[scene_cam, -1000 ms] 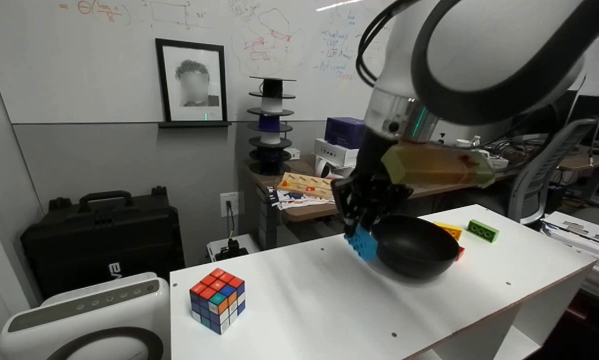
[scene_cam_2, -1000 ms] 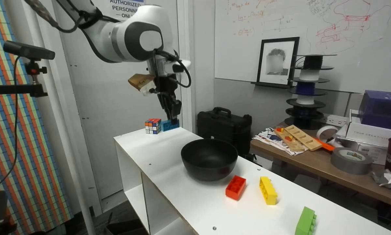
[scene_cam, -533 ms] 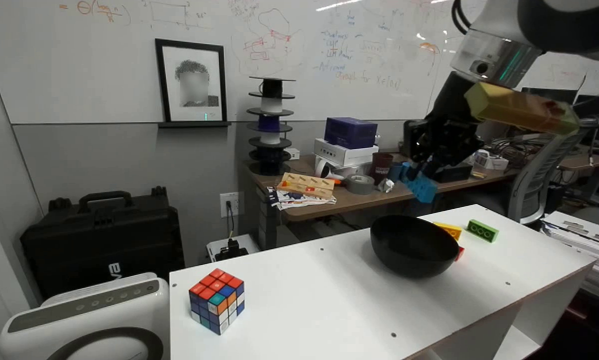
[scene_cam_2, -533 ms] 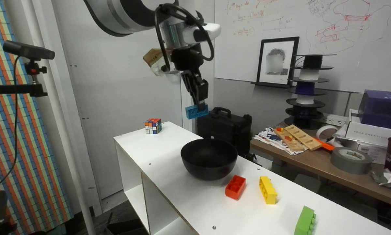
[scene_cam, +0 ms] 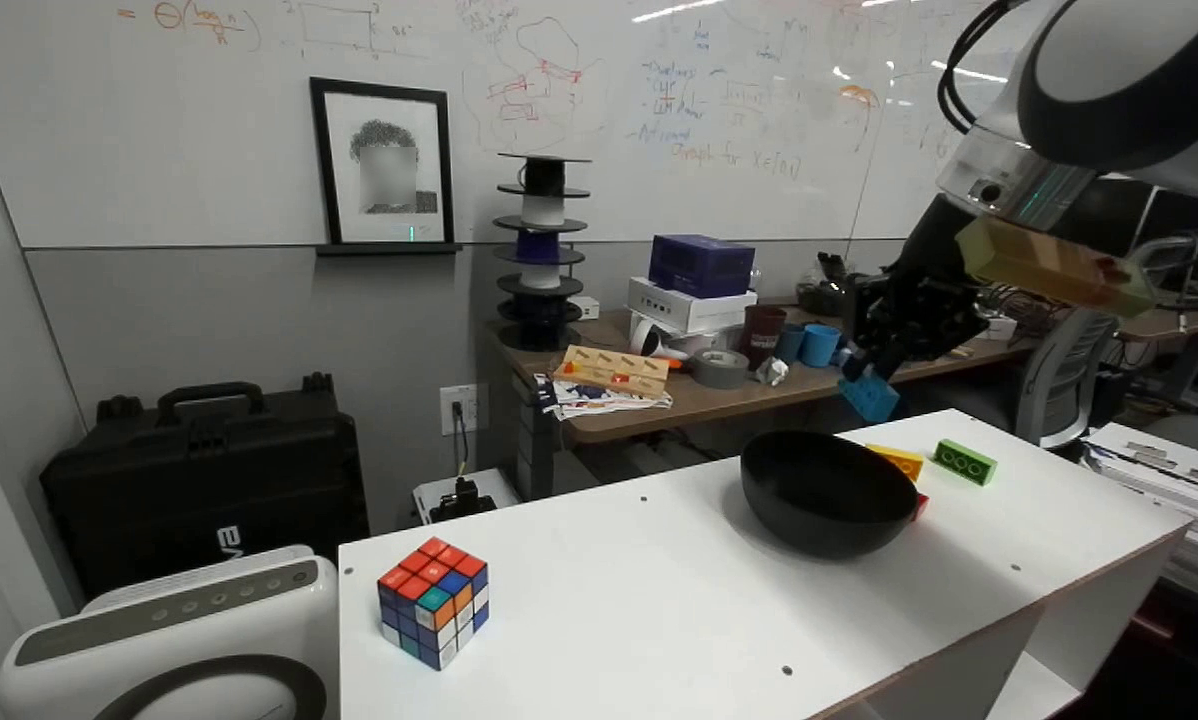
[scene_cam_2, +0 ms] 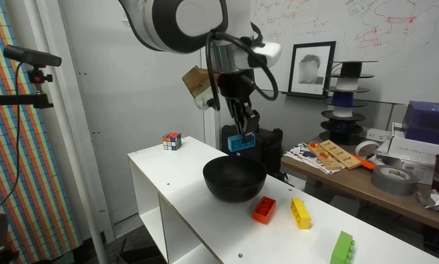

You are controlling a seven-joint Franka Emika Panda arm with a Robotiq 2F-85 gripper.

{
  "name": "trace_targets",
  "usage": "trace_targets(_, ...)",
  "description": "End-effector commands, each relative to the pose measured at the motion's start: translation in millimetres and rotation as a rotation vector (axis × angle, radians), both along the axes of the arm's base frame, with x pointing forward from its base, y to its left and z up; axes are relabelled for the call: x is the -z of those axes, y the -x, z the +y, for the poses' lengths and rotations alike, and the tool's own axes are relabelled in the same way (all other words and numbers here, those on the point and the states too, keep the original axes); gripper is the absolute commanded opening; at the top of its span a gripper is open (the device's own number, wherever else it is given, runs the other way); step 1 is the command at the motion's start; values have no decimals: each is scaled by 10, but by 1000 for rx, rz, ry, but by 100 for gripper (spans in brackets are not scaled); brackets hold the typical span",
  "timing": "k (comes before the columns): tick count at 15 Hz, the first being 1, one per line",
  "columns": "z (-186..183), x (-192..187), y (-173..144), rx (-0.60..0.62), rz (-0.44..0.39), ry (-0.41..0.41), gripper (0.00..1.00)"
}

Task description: Put the blocks on the counter in the bowl

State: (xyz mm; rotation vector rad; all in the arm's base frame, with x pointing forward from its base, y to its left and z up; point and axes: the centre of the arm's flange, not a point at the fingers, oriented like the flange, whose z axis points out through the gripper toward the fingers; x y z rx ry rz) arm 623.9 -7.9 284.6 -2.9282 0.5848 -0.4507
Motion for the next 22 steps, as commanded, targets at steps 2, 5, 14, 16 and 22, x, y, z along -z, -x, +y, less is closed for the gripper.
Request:
trace_targets(2,177,195,-159,-87,31,-48,60)
trace_targets(5,185,77,-77,-144,40,-23,83)
trace_targets(14,-812,-575,201,8,-49,-28,100)
trace_targets(16,-1196,-569,312,61,-46,1,100)
trace_targets(22,-1850,-472,480,158,-28,21,100)
